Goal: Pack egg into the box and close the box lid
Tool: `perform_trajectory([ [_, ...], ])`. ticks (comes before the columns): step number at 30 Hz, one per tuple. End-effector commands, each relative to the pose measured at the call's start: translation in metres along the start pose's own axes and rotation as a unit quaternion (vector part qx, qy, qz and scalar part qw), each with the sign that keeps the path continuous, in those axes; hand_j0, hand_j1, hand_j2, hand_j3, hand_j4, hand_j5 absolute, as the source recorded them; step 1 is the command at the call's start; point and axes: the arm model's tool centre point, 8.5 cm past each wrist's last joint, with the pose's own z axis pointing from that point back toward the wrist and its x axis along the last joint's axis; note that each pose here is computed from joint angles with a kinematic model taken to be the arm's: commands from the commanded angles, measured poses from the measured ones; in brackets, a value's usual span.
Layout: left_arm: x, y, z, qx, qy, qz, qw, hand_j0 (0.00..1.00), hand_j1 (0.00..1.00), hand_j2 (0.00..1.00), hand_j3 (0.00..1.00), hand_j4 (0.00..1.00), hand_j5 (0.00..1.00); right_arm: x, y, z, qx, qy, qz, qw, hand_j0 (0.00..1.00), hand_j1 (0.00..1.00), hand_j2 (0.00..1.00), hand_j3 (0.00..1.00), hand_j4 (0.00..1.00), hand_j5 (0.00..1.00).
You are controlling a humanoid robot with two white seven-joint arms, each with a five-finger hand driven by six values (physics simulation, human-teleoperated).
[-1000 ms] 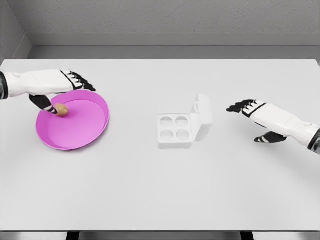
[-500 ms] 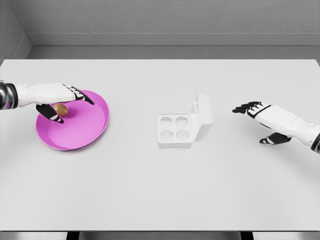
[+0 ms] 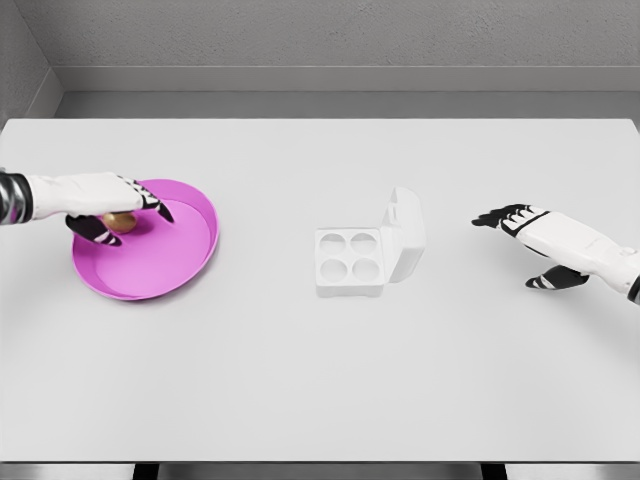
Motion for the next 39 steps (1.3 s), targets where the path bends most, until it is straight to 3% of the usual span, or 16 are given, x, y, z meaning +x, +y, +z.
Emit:
perform_trajectory([
  [1, 0.000, 0.003, 0.003, 0.003, 0.004, -0.006, 1.0000, 0.80, 0.80, 0.80, 0.80, 0.80, 0.80, -0.001, -0.001, 0.001, -0.001, 0.001, -0.002, 1.0000, 1.00, 1.00, 1.00, 1.00, 1.00, 1.00],
  [4, -0.002, 0.005, 0.003, 0.002, 0.014, -0.017, 0.9997, 0.80, 0.80, 0.80, 0.80, 0.80, 0.80, -0.001, -0.001, 0.001, -0.001, 0.001, -0.002, 1.0000, 1.00, 1.00, 1.00, 1.00, 1.00, 1.00],
  [6, -0.004, -0.007, 0.005, -0.002, 0.020, -0.008, 0.9998, 0.80, 0.80, 0.80, 0.80, 0.80, 0.80, -0.001, -0.001, 0.001, -0.001, 0.001, -0.002, 1.0000, 1.00, 1.00, 1.00, 1.00, 1.00, 1.00],
  [8, -0.009, -0.003, 0.009, -0.002, 0.038, -0.024, 0.9990, 0.80, 0.80, 0.80, 0.80, 0.80, 0.80, -0.001, -0.001, 0.001, -0.001, 0.001, -0.002, 1.0000, 1.00, 1.00, 1.00, 1.00, 1.00, 1.00],
  [11, -0.005, 0.003, 0.010, 0.007, 0.034, -0.031, 0.9989, 0.84, 0.84, 0.84, 0.84, 0.84, 0.84, -0.001, -0.001, 0.001, -0.001, 0.001, -0.002, 1.0000, 1.00, 1.00, 1.00, 1.00, 1.00, 1.00],
  [25, -0.010, -0.009, 0.004, -0.012, 0.049, -0.034, 0.9982, 0.81, 0.81, 0.81, 0.81, 0.81, 0.81, -0.001, -0.001, 0.001, -0.001, 0.001, -0.002, 1.0000, 1.00, 1.00, 1.00, 1.00, 1.00, 1.00],
  [39, -0.007, -0.002, -0.003, -0.010, 0.061, -0.059, 0.9963, 0.79, 0.79, 0.79, 0.79, 0.79, 0.79, -0.001, 0.000, 0.002, 0.000, 0.002, -0.001, 1.0000, 1.00, 1.00, 1.00, 1.00, 1.00, 1.00],
])
